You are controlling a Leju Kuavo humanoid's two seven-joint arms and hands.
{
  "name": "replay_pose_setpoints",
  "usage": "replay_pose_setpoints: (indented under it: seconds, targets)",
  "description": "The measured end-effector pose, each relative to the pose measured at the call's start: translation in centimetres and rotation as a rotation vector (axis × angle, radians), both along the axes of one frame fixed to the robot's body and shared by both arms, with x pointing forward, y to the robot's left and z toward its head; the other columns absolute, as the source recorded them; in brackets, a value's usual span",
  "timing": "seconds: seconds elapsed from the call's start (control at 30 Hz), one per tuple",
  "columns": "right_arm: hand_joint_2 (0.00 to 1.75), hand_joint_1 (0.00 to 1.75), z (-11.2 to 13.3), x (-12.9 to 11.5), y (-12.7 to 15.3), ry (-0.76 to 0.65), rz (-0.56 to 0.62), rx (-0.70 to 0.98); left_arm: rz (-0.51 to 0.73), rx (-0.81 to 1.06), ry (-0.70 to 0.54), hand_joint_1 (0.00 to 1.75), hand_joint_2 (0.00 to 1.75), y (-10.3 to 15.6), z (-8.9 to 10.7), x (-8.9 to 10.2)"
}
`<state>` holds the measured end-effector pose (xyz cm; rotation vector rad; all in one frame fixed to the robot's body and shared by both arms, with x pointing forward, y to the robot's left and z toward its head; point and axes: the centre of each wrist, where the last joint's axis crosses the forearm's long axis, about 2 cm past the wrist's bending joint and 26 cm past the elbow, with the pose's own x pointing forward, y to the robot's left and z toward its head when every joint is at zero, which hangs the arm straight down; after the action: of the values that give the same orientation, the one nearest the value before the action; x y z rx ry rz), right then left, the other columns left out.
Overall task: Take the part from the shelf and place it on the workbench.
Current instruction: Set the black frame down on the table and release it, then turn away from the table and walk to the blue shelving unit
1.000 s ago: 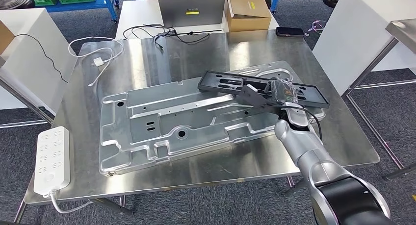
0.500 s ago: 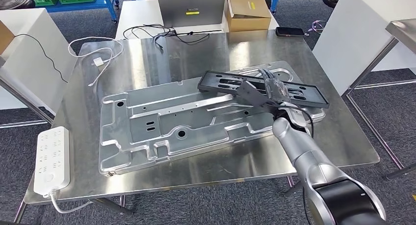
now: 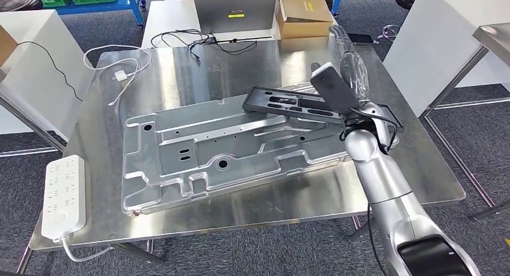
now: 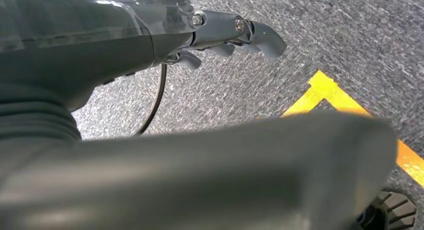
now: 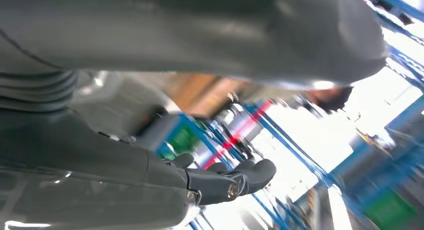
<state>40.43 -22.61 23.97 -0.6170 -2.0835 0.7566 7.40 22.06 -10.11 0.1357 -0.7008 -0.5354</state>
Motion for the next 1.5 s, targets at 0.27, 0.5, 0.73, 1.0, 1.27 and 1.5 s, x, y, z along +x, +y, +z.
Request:
replay_pose_setpoints:
  seconds: [0.27, 0.5, 0.73, 1.0, 1.27, 1.5]
  targets:
    - [0.00, 0.00, 0.8, -4.8, -2.8, -0.303, -0.070, 0.139, 0.074, 0.004, -0.017, 0.00, 0.00, 0.1, -0.1, -0.6]
    - [0.00, 0.00, 0.3, -13.7, -5.6, -0.665, -0.132, 0.227, 0.176, -0.022, 0.002, 0.00, 0.00, 0.3, -0.3, -1.9]
    - [0.00, 0.00, 1.6, -20.0, -4.9, -0.942, -0.090, 0.159, 0.225, -0.030, 0.004, 0.00, 0.00, 0.5, -0.4, -2.2]
    - [0.00, 0.00, 3.8, -23.5, -3.7, -1.070, -0.163, 0.077, 0.246, -0.028, -0.004, 0.00, 0.00, 0.4, -0.4, -2.2]
    - [0.00, 0.00, 5.0, -25.0, -3.5, -1.123, -0.205, 0.057, 0.262, -0.021, -0.001, 0.00, 0.00, 0.5, -0.4, -2.3]
    - [0.00, 0.00, 5.0, -25.0, -3.5, -1.113, -0.209, 0.101, 0.270, -0.019, 0.002, 0.00, 0.00, 0.5, -0.4, -2.3]
